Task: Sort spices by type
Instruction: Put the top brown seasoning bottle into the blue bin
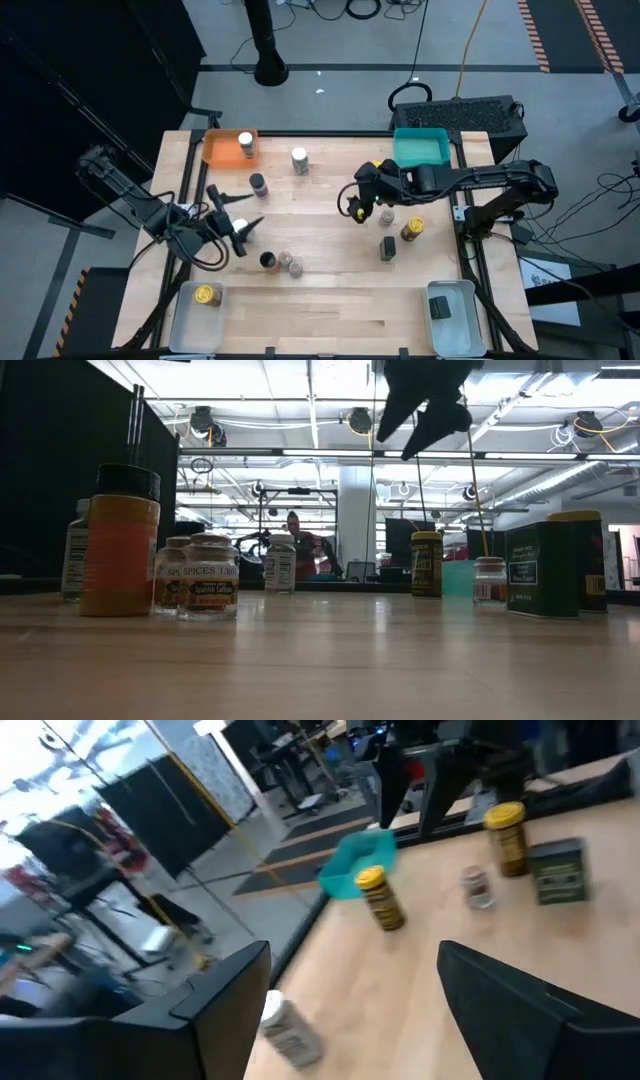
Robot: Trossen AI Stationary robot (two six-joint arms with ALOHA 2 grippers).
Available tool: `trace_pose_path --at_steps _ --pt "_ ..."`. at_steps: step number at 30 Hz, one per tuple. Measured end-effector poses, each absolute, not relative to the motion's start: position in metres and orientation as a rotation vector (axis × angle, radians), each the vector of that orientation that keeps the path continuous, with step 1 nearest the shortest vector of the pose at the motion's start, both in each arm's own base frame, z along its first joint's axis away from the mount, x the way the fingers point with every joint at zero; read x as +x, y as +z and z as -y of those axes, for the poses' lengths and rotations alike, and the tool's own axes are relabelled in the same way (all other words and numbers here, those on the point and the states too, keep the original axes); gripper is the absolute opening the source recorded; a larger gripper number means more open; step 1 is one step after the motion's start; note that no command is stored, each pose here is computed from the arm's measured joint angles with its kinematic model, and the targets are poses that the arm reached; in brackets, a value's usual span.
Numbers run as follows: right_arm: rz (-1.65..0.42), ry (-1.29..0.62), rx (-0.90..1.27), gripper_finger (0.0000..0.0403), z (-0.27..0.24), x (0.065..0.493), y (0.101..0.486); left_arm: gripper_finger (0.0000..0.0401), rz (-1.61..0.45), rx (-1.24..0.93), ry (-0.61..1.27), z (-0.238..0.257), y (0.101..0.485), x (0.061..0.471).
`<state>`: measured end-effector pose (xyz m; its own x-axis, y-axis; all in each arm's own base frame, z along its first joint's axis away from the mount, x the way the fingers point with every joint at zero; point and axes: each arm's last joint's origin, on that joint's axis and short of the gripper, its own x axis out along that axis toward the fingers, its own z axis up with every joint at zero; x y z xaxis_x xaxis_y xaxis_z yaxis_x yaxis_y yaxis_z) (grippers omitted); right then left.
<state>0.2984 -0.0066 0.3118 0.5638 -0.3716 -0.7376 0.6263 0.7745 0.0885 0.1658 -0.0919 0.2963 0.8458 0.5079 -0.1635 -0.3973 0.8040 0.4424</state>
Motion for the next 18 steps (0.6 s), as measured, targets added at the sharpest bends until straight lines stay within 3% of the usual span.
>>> trace_pose_path --at_steps 8,18 --pt "-0.764 -0.708 0.359 0.0335 0.051 0.295 0.312 0.0293 -0.333 0.528 0.533 0.077 0.300 0.164" --pt "-0.937 -0.864 0.641 0.0335 0.095 0.269 0.298 0.0293 -0.291 0.316 0.560 0.076 0.296 0.164"
